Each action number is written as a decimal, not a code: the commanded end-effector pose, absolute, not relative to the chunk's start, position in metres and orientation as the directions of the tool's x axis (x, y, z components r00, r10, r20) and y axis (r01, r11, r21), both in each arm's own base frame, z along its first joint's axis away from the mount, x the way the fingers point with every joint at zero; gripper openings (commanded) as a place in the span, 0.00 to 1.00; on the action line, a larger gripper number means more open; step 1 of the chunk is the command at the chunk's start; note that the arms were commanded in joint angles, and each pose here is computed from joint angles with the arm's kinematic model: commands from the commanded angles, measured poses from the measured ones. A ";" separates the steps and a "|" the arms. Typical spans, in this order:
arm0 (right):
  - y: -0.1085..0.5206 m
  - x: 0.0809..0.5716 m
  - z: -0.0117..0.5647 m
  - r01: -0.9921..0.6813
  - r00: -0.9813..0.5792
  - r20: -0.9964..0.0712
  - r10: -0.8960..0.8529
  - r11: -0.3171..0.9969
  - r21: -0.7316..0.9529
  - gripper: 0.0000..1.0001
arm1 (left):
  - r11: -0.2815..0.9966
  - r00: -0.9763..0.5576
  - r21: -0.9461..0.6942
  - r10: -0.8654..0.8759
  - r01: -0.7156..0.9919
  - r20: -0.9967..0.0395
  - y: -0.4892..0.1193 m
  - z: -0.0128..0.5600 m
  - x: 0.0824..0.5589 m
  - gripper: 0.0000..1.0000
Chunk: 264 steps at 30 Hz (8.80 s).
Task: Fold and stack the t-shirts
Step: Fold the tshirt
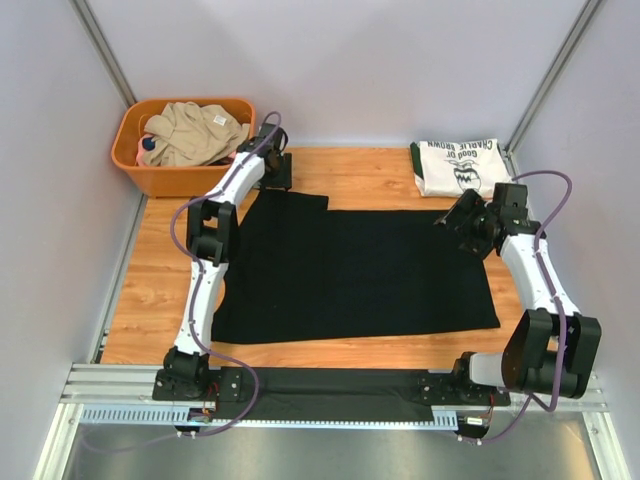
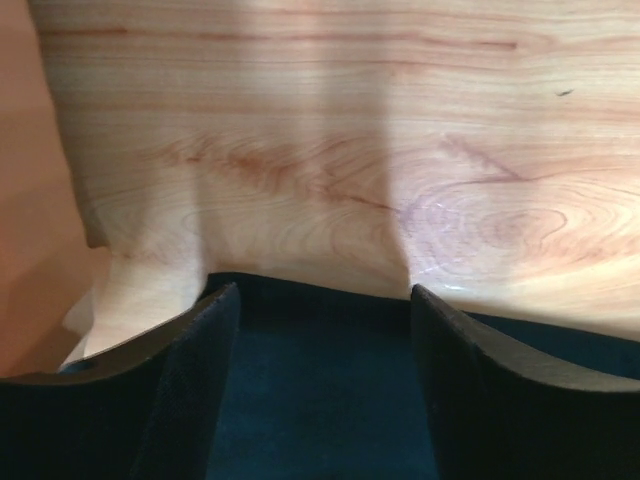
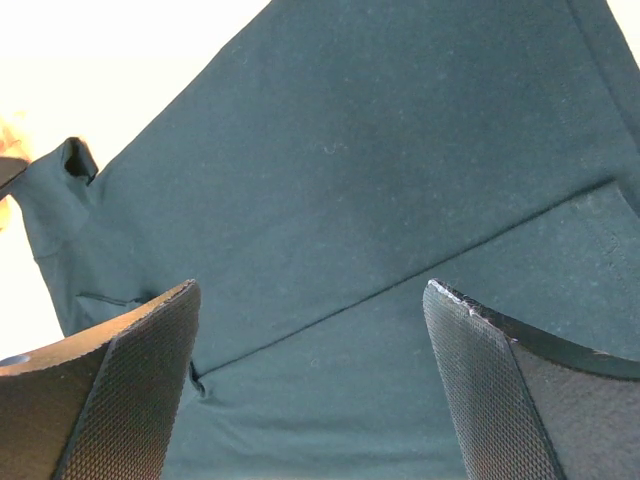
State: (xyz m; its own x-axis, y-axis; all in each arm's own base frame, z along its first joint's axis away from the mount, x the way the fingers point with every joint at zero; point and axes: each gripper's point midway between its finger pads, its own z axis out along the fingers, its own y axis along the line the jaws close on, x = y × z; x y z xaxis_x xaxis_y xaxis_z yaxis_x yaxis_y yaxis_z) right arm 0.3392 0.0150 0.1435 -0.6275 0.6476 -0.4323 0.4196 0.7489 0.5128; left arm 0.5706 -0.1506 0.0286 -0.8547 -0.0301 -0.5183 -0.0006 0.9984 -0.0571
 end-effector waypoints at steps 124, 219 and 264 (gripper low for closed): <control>0.170 0.226 -0.003 0.220 -0.935 -0.191 0.298 0.913 0.345 0.78 | 0.988 -0.934 0.022 -0.140 -0.156 -0.329 -0.150 -0.003 0.317 0.53; 0.097 0.190 0.055 0.451 -0.760 -0.277 0.587 0.785 0.425 0.79 | 0.838 -0.972 -0.522 0.035 0.156 -0.233 -0.275 0.048 0.116 0.68; 0.107 0.104 -0.002 0.417 -0.849 -0.190 0.494 0.845 0.334 0.59 | 0.898 -0.964 -0.432 -0.039 0.082 -0.264 -0.277 0.011 0.120 0.04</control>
